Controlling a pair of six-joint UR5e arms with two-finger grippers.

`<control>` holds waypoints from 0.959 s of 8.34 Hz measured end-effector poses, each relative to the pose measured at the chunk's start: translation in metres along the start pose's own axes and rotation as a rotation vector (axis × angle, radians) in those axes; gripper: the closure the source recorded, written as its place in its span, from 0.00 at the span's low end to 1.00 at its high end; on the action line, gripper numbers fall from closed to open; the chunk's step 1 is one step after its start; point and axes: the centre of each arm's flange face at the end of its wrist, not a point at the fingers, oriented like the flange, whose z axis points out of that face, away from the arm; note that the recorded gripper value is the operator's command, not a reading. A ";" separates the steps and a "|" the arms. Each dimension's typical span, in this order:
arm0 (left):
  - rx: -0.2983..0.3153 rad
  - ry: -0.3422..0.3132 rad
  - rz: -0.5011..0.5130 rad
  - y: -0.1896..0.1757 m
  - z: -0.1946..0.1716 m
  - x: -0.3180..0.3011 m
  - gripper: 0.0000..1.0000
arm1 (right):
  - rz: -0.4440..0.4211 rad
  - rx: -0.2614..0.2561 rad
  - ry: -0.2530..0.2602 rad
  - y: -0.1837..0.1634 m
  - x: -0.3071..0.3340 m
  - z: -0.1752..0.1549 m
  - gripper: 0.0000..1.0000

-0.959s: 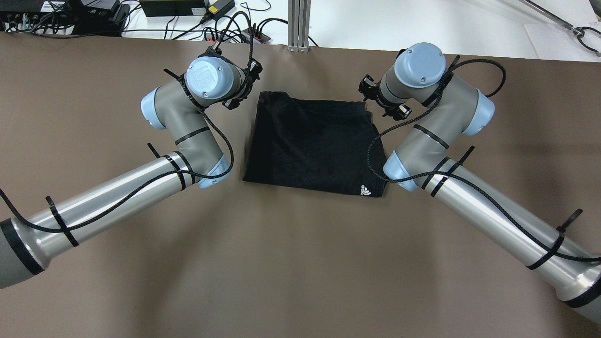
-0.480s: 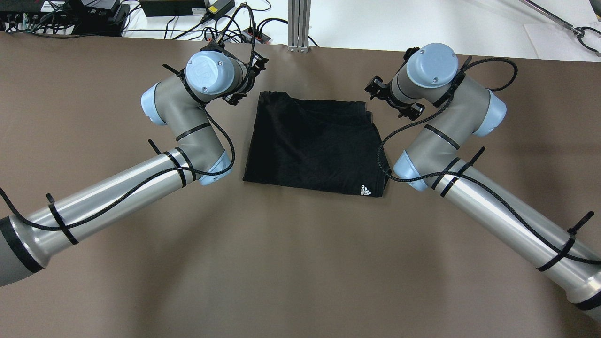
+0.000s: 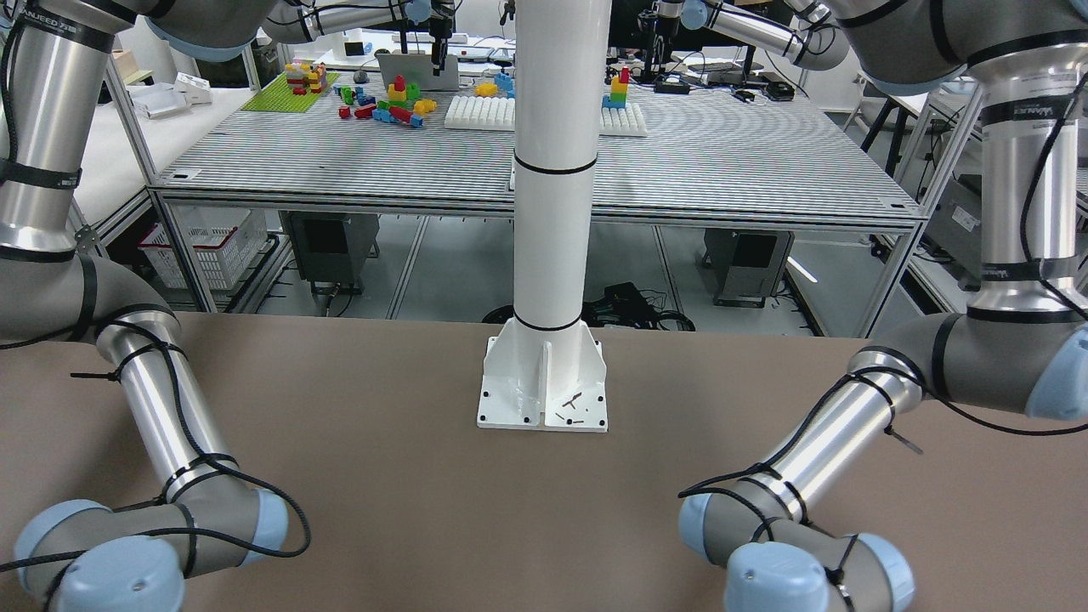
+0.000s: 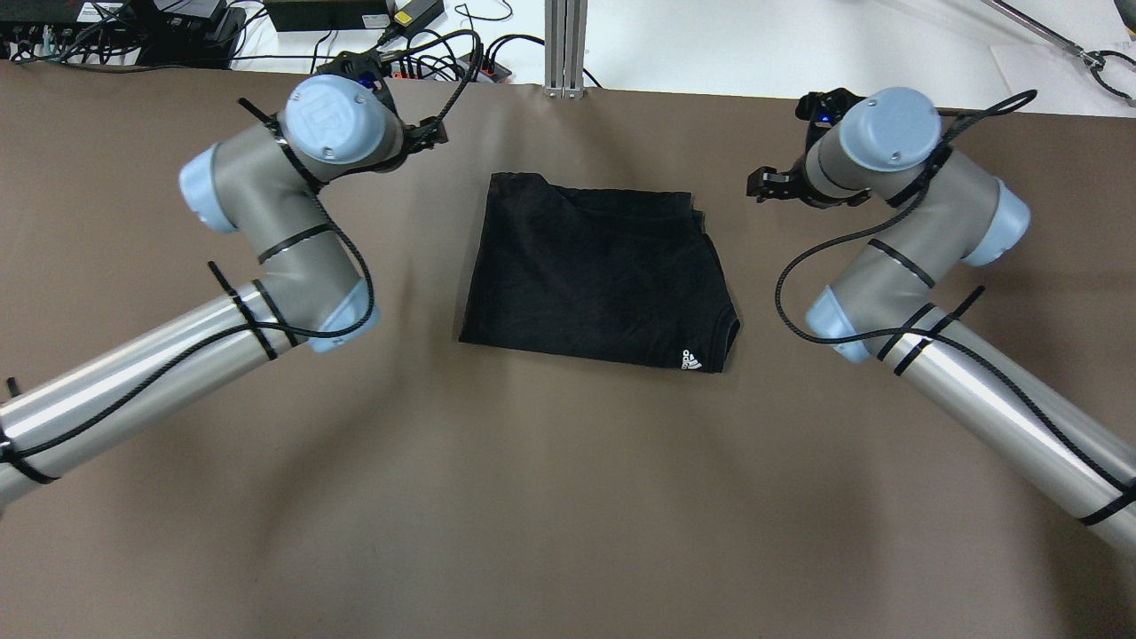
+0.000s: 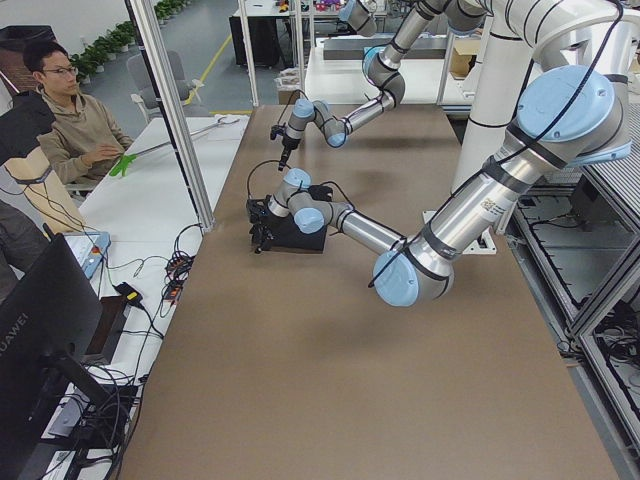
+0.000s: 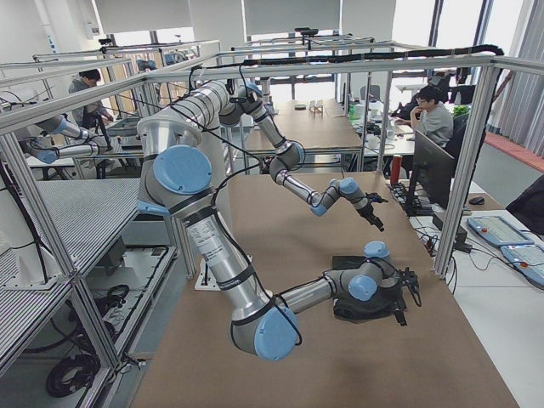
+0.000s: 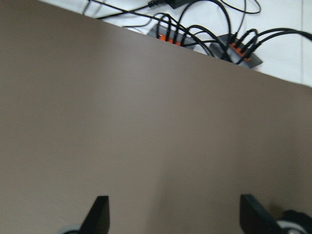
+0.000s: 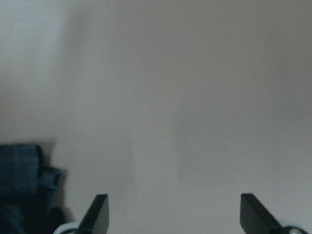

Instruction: Fold clothes

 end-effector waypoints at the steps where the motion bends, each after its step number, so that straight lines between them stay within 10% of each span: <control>1: 0.009 -0.075 0.187 -0.022 -0.013 -0.053 0.06 | -0.106 0.014 0.036 -0.014 0.041 -0.001 0.05; 4: 0.021 -0.213 0.523 -0.106 -0.057 -0.238 0.06 | -0.356 0.047 0.160 -0.060 0.177 -0.025 0.05; 8: -0.093 -0.173 0.722 -0.199 -0.094 -0.463 0.06 | -0.555 0.059 0.296 -0.113 0.354 -0.104 0.05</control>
